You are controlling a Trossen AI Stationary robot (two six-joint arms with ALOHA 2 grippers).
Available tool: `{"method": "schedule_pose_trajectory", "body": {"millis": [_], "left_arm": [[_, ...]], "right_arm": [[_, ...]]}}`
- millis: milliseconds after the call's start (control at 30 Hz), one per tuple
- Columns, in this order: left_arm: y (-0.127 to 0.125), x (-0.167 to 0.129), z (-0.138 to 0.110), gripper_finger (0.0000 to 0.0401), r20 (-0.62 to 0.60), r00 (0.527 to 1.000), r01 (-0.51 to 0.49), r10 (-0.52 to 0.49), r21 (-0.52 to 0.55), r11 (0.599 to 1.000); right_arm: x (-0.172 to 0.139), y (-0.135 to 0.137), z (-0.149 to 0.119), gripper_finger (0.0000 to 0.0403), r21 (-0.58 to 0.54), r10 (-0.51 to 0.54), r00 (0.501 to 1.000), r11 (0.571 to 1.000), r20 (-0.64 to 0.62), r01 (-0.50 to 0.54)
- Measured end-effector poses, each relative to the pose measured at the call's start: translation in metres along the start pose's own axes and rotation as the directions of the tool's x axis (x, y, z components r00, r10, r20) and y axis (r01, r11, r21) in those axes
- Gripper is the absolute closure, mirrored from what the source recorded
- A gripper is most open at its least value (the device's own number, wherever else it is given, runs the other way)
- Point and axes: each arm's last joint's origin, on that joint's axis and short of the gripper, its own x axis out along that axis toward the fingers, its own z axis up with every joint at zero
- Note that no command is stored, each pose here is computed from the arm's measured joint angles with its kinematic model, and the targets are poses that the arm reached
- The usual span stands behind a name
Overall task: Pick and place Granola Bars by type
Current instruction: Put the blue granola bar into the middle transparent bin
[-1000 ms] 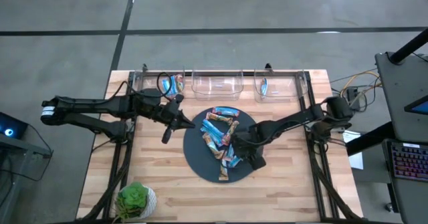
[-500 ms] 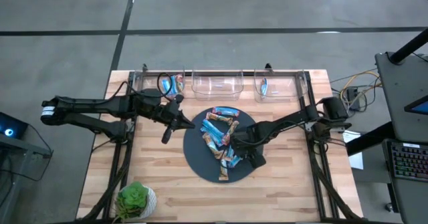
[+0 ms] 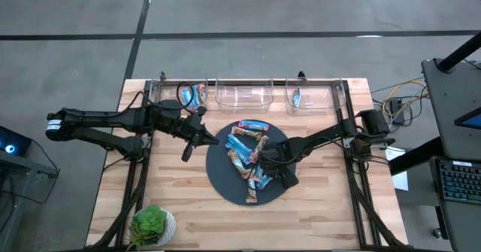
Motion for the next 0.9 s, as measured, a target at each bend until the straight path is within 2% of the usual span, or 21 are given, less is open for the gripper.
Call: {"method": "schedule_pose_trajectory", "body": {"millis": [533, 900], "left_arm": [[0.0000, 0.0000, 0.0000, 0.0401, 0.000, 1.000, 0.000, 0.000, 0.000, 1.000], [-0.0005, -0.0011, 0.0037, 0.0401, 0.013, 1.000, 0.001, -0.001, 0.004, 1.000]], "right_arm": [[-0.0003, 0.0003, -0.0006, 0.0314, 0.003, 0.004, 1.000, 1.000, -0.002, -0.004], [-0.0067, 0.0011, -0.0042, 0.0334, 0.078, 0.020, 0.996, 0.997, -0.082, -0.014]]}}
